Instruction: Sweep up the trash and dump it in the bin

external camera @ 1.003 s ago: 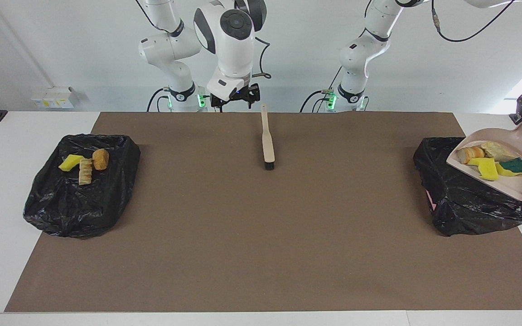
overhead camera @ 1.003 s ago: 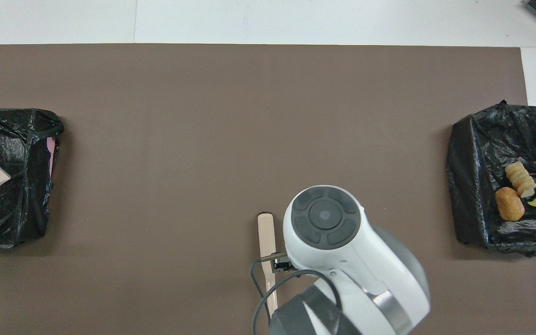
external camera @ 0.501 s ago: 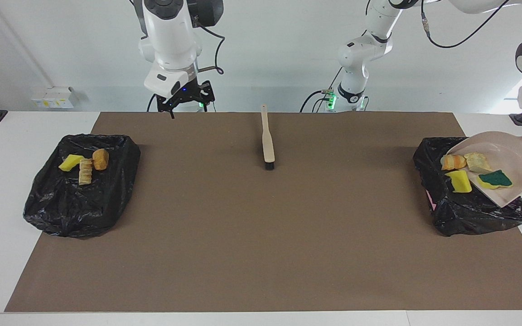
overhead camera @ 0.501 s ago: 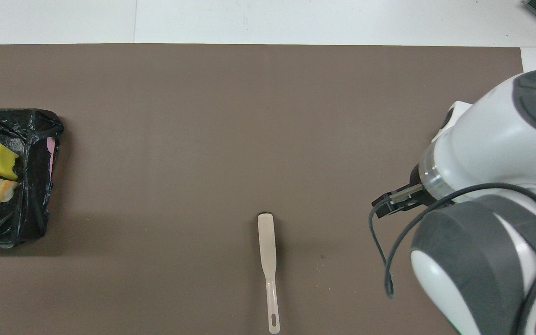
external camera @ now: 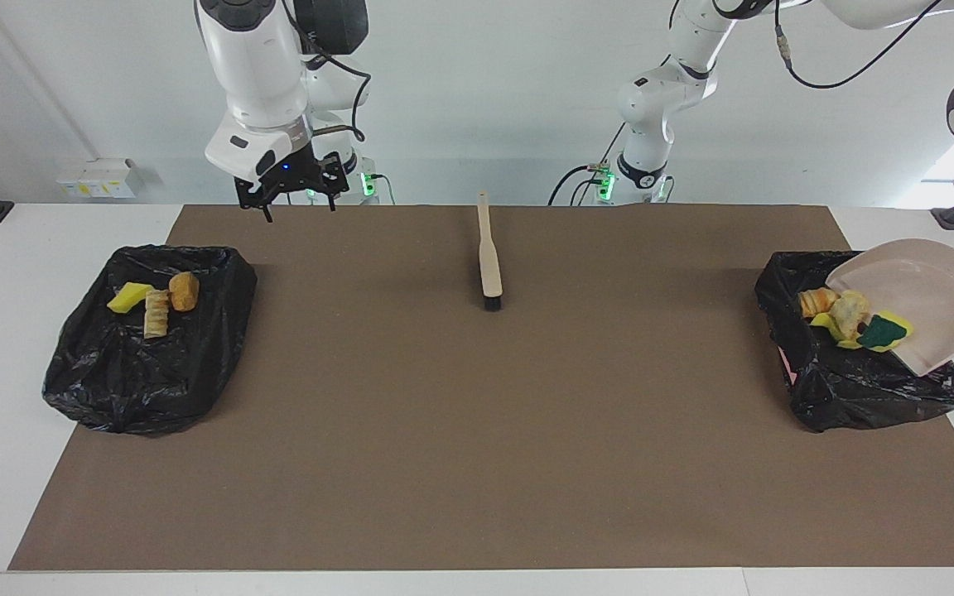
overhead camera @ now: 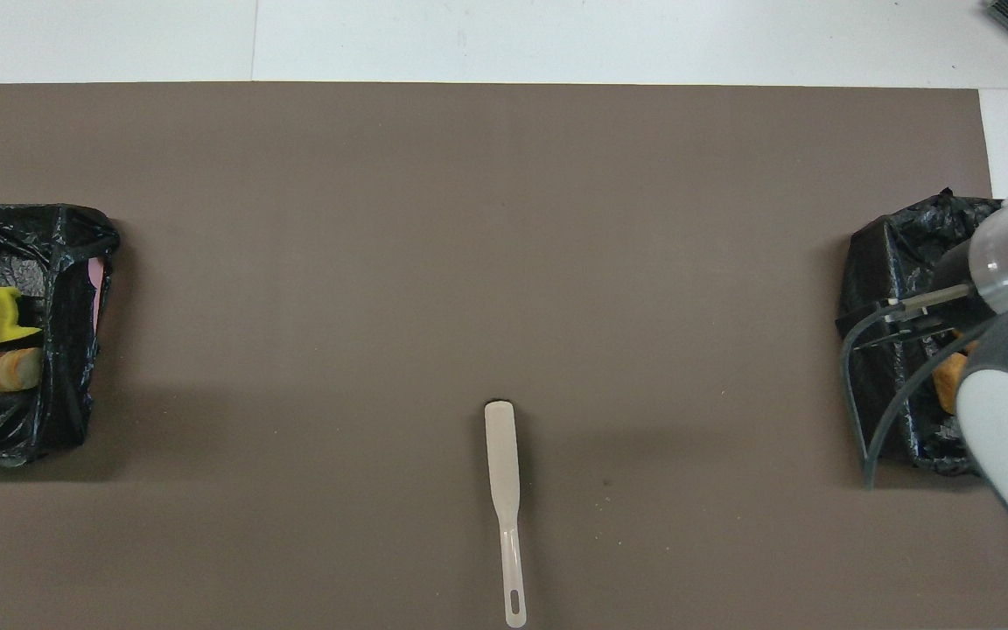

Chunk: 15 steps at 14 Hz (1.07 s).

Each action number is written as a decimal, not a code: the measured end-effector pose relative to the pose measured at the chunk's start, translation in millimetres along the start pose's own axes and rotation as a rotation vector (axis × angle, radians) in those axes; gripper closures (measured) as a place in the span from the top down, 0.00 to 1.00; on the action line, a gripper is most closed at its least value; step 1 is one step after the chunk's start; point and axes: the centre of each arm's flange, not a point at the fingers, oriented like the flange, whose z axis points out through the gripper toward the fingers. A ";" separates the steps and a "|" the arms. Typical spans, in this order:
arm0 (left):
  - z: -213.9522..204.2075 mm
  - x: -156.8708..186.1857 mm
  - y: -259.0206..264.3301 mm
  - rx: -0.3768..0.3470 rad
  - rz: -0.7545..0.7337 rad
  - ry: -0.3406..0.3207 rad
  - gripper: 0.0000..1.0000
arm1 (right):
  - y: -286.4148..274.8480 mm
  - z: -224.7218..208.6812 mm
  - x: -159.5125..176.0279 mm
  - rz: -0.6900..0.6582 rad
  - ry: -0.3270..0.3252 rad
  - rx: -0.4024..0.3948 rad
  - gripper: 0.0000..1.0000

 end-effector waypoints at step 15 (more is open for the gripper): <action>-126.6 8.9 2.7 0.051 -0.083 0.163 0.31 | 52.6 -13.2 -4.5 0.138 0.058 0.052 1.00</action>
